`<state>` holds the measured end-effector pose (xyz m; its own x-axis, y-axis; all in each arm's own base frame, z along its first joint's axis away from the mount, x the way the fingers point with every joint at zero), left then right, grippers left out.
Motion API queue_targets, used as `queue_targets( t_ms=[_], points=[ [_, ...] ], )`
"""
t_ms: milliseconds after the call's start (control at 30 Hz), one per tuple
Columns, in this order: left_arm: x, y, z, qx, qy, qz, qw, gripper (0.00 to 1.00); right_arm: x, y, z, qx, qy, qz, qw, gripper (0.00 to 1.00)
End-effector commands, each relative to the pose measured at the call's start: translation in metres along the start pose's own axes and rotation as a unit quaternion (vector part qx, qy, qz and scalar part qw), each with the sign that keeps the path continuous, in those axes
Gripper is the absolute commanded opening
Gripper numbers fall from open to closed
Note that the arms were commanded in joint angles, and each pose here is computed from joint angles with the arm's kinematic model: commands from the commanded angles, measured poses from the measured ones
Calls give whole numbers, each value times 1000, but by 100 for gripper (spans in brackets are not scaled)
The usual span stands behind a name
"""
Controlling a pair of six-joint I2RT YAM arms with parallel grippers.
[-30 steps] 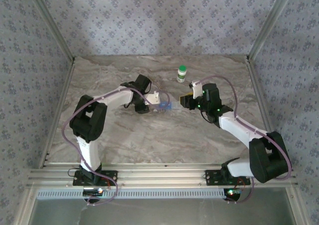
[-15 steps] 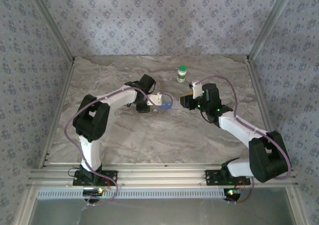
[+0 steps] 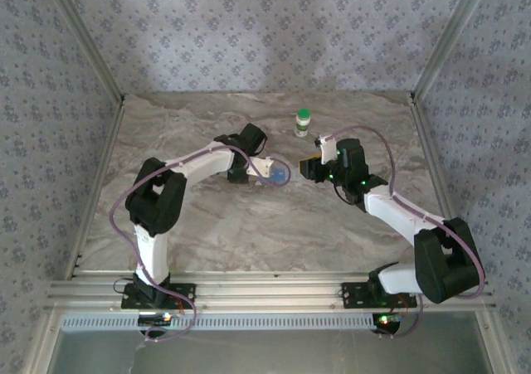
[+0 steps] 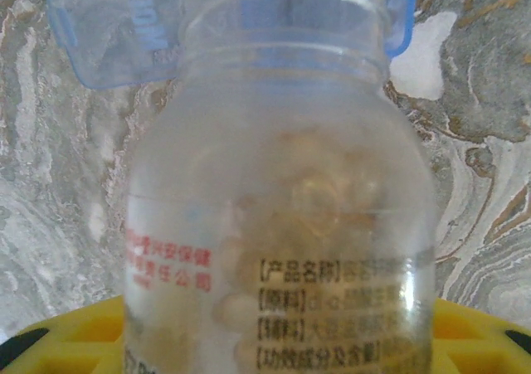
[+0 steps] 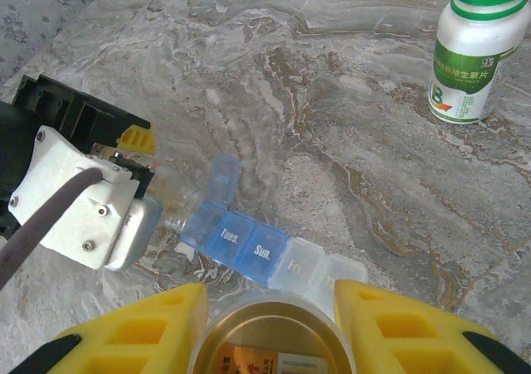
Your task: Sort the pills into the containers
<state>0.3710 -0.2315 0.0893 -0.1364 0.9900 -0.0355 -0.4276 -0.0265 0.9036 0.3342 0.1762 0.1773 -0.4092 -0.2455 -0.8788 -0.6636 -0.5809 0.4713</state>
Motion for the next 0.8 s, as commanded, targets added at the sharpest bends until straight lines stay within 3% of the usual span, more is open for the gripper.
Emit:
queue_targets(
  t_ms=[0, 767],
  points=[
    [-1, 0, 0, -15, -38, 24, 999, 6, -2, 0, -1, -3, -9, -6, 1000, 0],
    [-7, 7, 5, -60, -67, 34, 995, 7, -3, -1, 1, -8, -10, -6, 1000, 0]
  ],
)
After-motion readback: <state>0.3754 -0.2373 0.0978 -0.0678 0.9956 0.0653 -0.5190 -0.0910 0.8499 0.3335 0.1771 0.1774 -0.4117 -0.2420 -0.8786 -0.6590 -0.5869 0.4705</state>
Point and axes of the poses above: each hand's point on the last joint's axis, 136 mm out from that joint toward the fingers, its own y axis back along the fingers, its own z axis along the line the jaws close on, x = y × z, the point moved 3 cm from there along y, back along the fingers, and after that the axes turned 13 degrees about y, right-handed, at the moved point
